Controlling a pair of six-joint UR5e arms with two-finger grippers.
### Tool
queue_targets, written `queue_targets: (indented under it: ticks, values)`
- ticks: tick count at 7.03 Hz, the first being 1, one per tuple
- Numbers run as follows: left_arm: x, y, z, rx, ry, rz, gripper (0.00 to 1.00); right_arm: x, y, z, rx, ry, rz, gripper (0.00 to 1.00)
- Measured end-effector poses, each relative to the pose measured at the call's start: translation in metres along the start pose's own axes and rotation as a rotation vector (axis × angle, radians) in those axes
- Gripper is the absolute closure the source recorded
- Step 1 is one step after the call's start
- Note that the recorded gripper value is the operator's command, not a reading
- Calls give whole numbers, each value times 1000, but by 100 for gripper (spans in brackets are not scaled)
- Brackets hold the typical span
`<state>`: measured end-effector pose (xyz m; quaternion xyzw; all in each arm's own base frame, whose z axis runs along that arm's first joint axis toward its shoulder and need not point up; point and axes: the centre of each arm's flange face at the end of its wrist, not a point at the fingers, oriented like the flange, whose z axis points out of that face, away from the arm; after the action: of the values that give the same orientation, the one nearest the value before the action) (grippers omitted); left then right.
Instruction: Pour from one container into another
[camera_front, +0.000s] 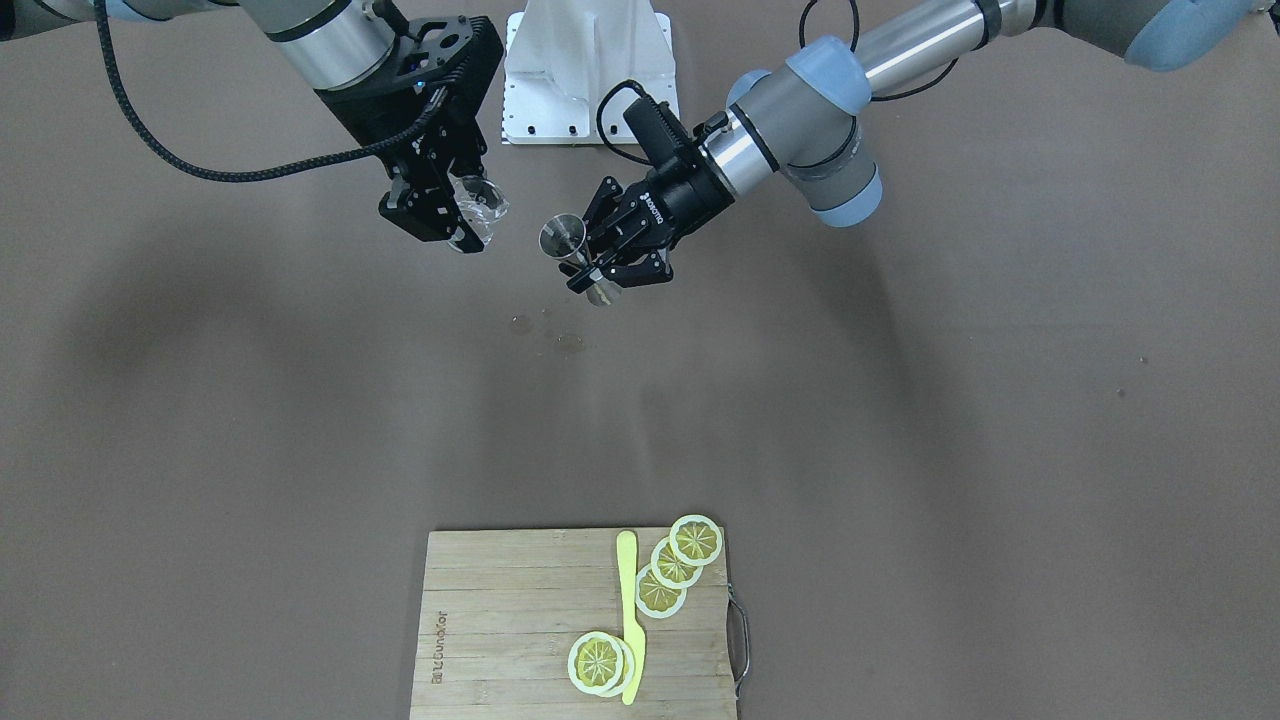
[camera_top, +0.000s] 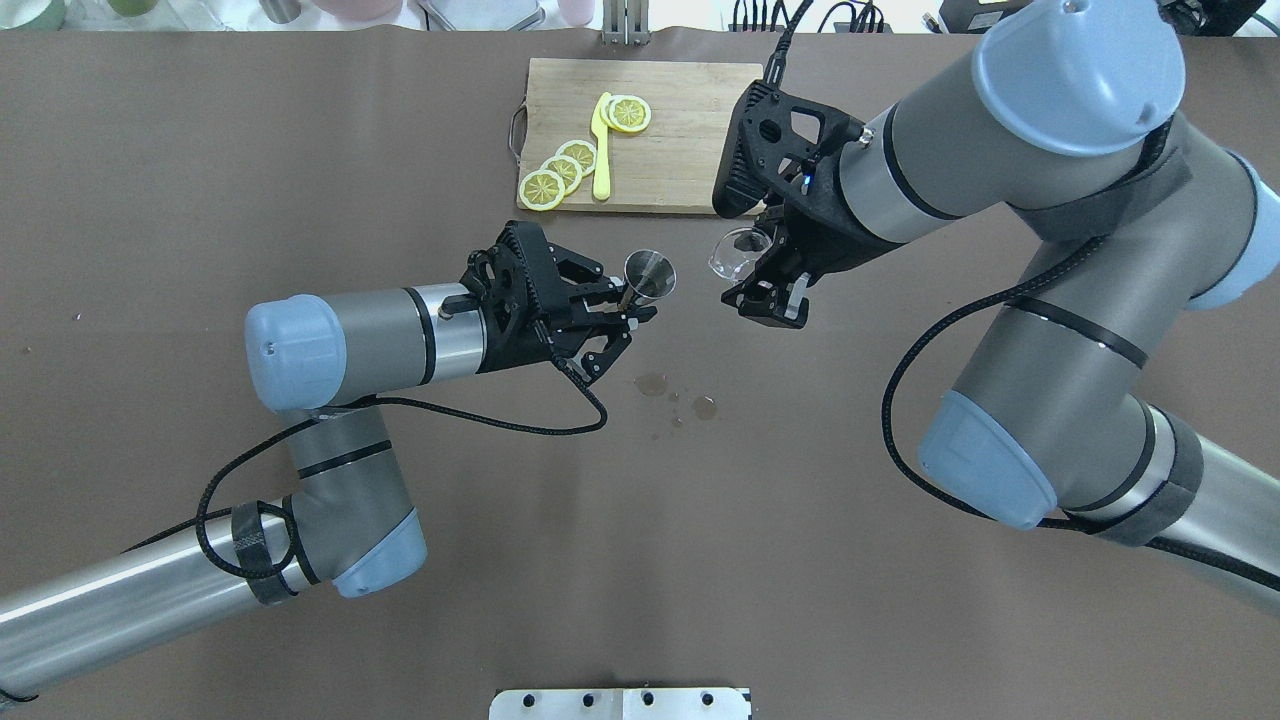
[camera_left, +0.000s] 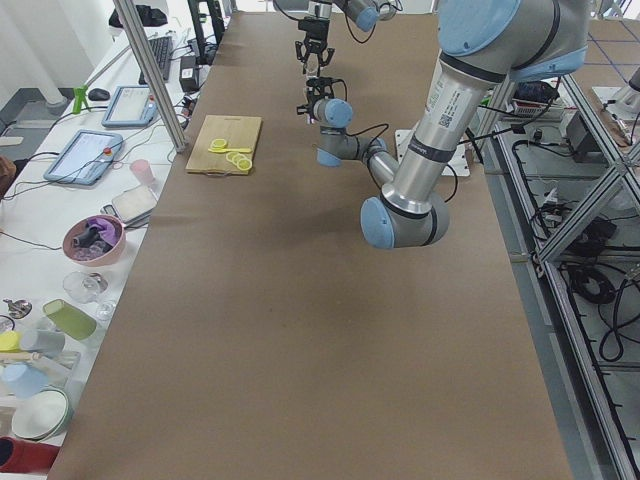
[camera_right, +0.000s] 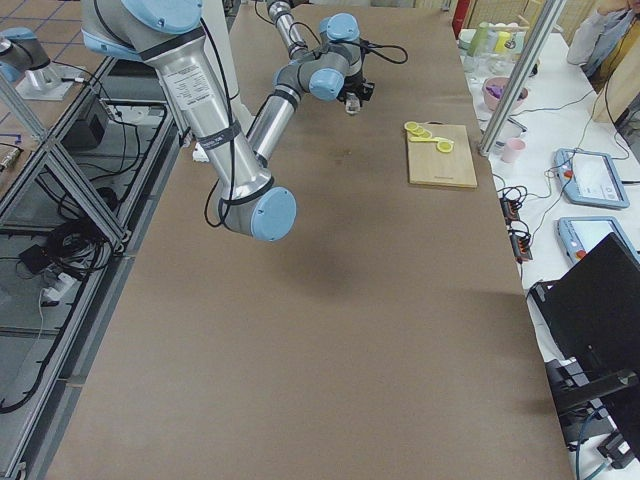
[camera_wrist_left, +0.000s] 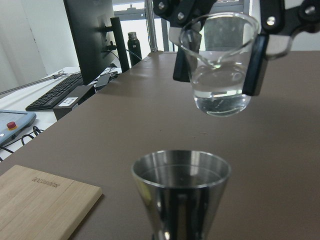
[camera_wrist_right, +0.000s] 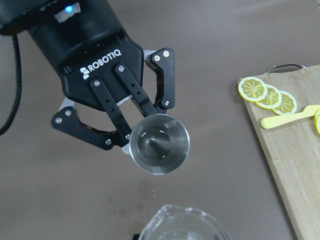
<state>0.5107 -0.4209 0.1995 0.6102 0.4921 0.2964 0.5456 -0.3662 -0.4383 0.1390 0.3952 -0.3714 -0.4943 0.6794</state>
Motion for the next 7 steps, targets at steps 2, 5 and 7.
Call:
queue_targets:
  ticks: [2,5,7]
  values:
    - [0,0,0,-1,0,-1,100,-3,-8,1,-19,11,-18,100]
    - [0,0,0,0,2,-1,100,-7,-23,3,-40,14,-37,100]
    - [0,0,-1,0,4,2,100,-9,-35,8,-57,17,-42,100]
